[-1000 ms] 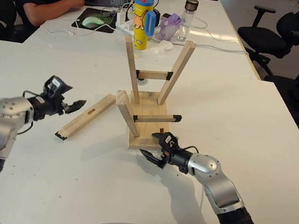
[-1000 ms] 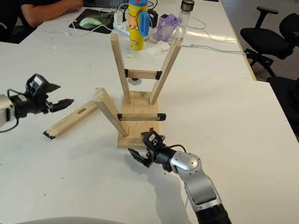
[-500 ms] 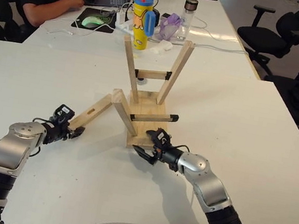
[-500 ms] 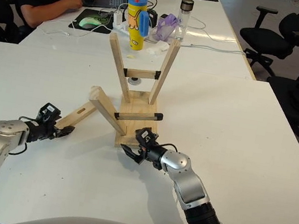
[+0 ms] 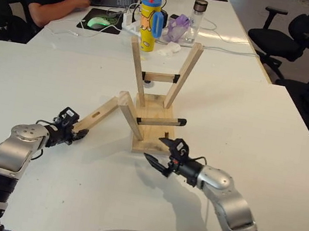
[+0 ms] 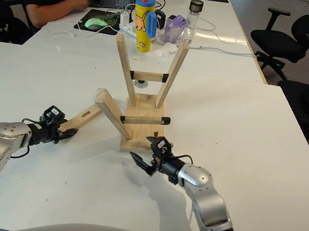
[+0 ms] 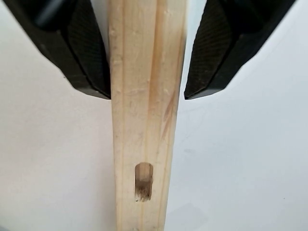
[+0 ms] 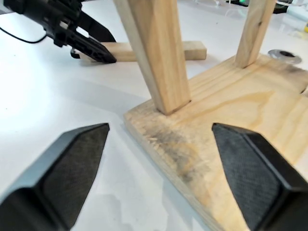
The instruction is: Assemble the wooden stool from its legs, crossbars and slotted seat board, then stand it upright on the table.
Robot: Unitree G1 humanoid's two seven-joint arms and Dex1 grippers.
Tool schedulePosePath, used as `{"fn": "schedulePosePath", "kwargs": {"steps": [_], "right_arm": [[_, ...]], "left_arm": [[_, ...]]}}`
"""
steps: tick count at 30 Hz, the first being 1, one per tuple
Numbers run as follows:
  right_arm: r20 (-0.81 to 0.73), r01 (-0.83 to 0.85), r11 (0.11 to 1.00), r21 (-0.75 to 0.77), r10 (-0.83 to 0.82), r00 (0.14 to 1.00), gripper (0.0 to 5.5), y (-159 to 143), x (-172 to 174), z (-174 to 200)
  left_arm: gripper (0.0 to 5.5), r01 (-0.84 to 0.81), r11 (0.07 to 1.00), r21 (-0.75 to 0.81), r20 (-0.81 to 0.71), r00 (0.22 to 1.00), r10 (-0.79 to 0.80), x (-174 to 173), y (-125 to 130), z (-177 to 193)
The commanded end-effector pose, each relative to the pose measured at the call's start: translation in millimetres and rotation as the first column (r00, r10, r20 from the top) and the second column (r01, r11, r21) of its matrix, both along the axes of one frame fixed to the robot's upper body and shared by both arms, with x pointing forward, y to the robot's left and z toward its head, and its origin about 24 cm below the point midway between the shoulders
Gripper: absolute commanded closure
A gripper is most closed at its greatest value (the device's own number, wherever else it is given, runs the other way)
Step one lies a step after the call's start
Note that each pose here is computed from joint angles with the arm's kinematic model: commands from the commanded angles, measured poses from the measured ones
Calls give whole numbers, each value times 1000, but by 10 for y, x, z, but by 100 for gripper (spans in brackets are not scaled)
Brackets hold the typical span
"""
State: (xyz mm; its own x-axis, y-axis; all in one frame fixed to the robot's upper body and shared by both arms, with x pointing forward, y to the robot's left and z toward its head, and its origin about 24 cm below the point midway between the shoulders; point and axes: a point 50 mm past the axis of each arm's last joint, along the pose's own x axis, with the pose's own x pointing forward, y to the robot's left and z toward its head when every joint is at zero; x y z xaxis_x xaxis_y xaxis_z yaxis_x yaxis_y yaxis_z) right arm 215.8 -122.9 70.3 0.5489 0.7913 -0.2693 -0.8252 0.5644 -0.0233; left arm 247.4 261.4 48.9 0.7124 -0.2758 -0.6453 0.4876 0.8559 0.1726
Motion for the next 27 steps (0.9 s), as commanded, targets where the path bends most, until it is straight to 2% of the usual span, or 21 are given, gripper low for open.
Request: {"fn": "schedulePosePath", "kwargs": {"steps": [1, 4, 10, 13, 17, 20, 23, 27], "right_arm": [[-12, 20, 998, -66, -21, 1000, 154, -263, -18, 40], [-44, 31, 991, -133, -38, 998, 154, -384, 7, -84], [-118, 29, 985, -171, -49, 992, 154, -402, 39, -374], [-128, 9, 988, -152, -29, 991, 154, -317, 51, -451], [-123, -40, 993, -109, 26, 992, 154, -141, 32, -462], [-123, -34, 991, -130, 18, 992, 154, -90, 54, -520], [-129, -10, 992, -129, -6, 992, 154, -120, 59, -548], [-137, -66, 995, -76, 55, 989, 154, -37, 52, -511]], "left_arm": [[337, -22, 998, 52, -135, 990, 29, -160, 97, -258], [343, -21, 998, 51, -122, 992, 27, -142, 105, -281], [343, -39, 992, -116, 145, 988, 56, 234, 23, 133], [343, -15, 970, -244, 305, 948, 91, 401, -5, 458], [343, -36, 979, -199, 419, 900, 119, 521, 109, 751], [343, -26, 977, -213, 514, 847, 135, 637, 184, 1108], [343, 96, 947, -307, 615, 779, 120, 730, 77, 1611], [343, 388, 800, -458, 737, 669, 98, 635, -156, 2360]]}}
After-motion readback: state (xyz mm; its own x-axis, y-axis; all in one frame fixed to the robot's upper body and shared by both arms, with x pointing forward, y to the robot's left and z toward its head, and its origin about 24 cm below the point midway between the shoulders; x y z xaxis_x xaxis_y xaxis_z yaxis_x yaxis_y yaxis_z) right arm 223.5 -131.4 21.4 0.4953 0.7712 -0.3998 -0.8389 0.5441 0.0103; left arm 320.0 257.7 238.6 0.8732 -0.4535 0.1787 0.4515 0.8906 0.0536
